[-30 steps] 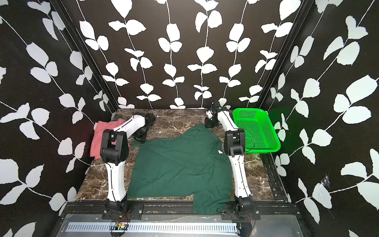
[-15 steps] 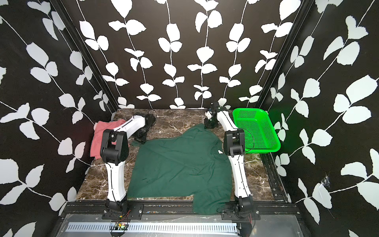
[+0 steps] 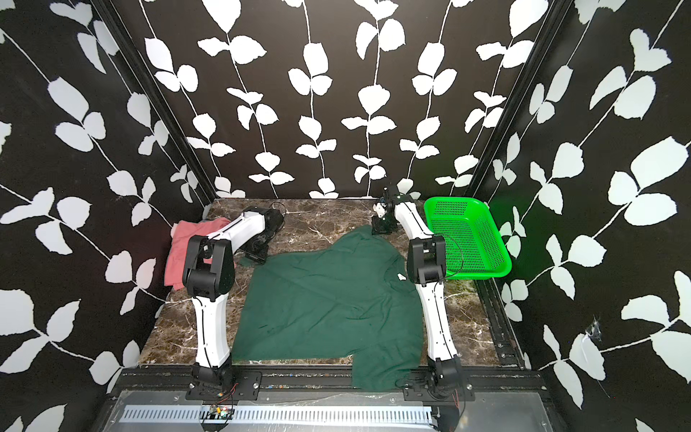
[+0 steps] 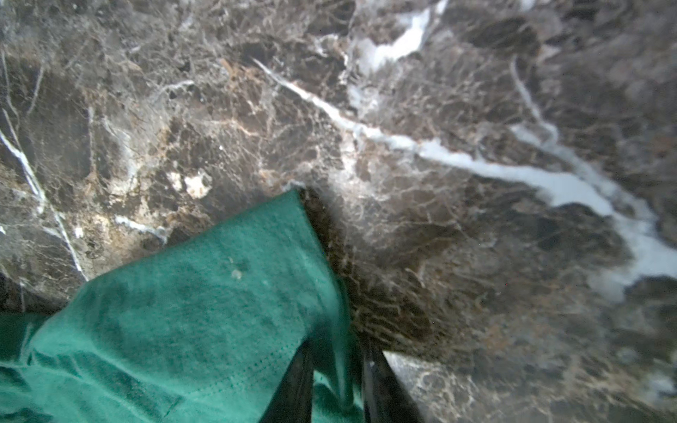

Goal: Fold and stack t-shirts
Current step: Flatten out the T-shirt at the center of the board.

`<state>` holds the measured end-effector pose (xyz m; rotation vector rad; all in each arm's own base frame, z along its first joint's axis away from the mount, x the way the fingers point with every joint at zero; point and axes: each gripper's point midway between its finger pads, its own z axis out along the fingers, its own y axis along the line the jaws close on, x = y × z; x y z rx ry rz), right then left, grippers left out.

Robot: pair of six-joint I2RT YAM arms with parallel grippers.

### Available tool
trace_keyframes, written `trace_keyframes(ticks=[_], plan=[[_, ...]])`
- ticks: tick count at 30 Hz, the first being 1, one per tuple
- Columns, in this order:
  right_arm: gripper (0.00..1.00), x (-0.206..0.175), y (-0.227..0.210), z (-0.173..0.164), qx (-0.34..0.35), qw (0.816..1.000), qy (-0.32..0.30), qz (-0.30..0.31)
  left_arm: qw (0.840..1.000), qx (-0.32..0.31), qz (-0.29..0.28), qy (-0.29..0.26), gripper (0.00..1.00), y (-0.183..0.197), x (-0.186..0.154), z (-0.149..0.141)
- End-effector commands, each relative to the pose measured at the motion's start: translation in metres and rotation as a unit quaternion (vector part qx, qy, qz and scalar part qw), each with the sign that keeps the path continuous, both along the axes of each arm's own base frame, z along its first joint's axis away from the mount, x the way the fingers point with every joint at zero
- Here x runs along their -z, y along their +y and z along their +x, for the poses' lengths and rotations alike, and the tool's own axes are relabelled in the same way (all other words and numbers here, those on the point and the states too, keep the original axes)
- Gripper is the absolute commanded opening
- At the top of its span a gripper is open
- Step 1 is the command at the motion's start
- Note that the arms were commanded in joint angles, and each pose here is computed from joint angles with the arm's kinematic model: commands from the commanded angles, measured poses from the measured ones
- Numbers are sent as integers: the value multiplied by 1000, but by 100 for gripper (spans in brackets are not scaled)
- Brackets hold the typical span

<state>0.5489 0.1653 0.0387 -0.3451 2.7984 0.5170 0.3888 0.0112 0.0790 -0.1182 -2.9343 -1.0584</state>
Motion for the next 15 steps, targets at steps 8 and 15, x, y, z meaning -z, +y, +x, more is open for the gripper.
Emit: trace_keyframes(ticks=[8, 15], plan=[[25, -47, 5, 11, -12, 998, -57, -3, 1000, -10, -11, 1, 81, 0, 1, -8], [25, -59, 8, 16, -17, 997, -76, -1, 1000, -7, -13, -1, 81, -1, 2, -6]])
